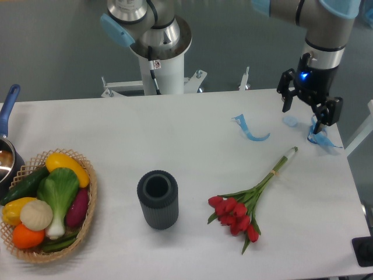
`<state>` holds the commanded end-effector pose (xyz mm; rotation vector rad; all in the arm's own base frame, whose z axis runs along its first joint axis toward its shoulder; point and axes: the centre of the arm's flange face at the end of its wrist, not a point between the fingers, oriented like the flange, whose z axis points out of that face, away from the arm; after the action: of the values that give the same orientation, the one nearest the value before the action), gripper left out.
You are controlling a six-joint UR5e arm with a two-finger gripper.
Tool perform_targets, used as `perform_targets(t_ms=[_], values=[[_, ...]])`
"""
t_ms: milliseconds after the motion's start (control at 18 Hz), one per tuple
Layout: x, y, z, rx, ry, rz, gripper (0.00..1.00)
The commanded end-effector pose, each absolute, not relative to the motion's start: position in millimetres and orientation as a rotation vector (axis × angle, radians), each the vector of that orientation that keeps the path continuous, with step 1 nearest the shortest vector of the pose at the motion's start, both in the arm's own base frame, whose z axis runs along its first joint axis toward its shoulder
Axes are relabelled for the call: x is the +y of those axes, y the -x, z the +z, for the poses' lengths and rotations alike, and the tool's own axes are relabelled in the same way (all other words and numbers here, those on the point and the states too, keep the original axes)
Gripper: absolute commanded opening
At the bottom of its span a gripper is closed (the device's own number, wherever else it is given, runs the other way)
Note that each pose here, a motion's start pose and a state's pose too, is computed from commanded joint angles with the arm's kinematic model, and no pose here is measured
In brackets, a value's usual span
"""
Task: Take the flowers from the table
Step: 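Move the open gripper over the green stems of the red tulips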
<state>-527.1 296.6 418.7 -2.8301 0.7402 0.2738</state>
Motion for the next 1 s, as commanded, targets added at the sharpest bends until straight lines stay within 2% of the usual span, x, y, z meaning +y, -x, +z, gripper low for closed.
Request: perform_targets(t_ms=[389,778,1000], values=[[298,517,407,0.771,2.828,0.266,1.00],[294,506,360,0.767,2.826,0.282,1.00],[294,499,336,0.747,2.834,0.216,1.00]])
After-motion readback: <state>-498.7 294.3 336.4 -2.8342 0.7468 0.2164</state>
